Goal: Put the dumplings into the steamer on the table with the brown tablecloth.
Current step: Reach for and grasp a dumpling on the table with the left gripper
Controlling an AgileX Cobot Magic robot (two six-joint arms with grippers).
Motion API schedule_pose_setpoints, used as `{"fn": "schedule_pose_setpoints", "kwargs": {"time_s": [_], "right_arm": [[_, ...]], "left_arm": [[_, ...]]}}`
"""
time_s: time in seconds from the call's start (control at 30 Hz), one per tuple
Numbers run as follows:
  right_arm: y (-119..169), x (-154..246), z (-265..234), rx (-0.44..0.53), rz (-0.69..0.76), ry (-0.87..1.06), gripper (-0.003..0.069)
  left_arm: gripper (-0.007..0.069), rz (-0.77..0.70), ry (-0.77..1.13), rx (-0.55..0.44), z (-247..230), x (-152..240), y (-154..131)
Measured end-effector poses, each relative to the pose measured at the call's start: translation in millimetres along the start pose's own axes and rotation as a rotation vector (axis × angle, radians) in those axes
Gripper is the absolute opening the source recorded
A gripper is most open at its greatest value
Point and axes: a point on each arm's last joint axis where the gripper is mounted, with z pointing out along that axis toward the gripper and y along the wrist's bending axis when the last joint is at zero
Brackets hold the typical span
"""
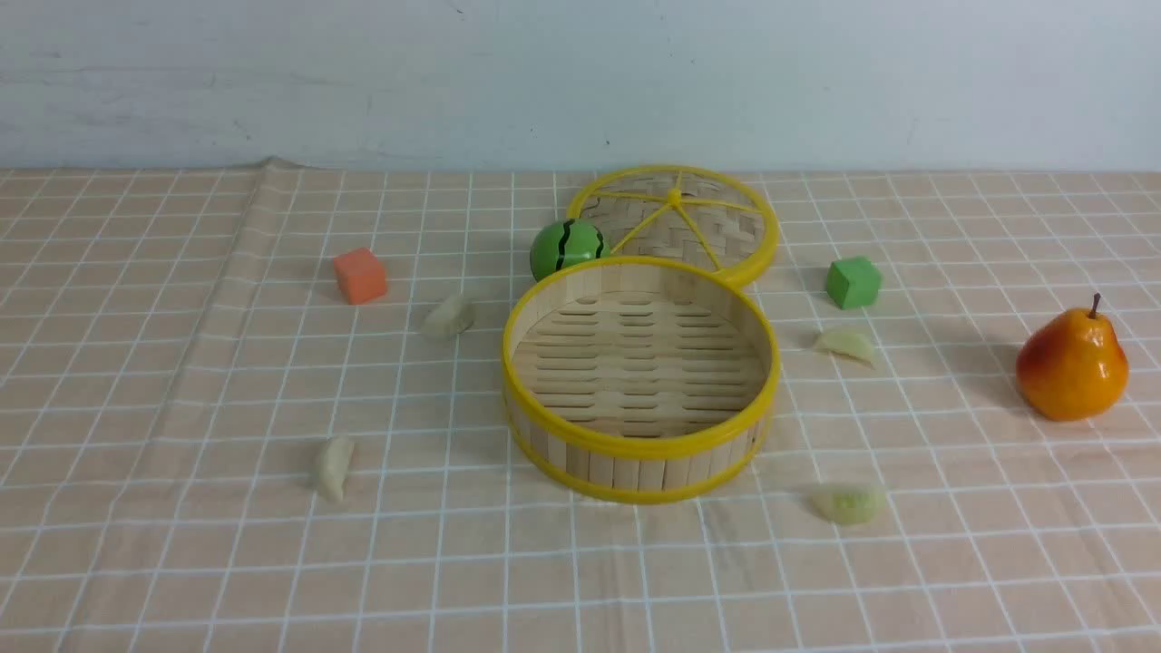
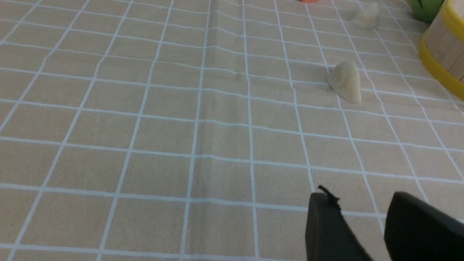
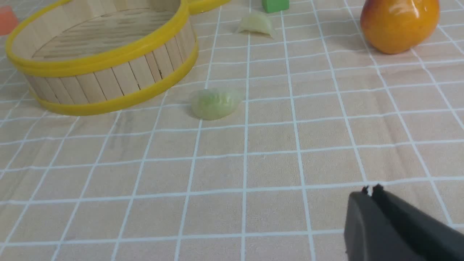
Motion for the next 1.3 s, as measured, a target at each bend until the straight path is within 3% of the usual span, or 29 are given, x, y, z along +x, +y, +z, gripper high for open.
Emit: {"fn": "schedule_pose_setpoints", "kwargs": {"time_s": [1.07, 1.3], "right_arm": [[0.0, 0.0, 0.0, 0.0, 0.0, 0.0, 0.0074], [-0.8, -0.3, 0.0, 0.008, -0.02, -0.003, 0.0083]], "left_arm": [[0.0238, 0.001, 0.0, 0.0, 0.0, 0.0, 0.0], [0.0238, 0.07, -0.008, -0.029, 0.0, -0.8, 2.6]]}}
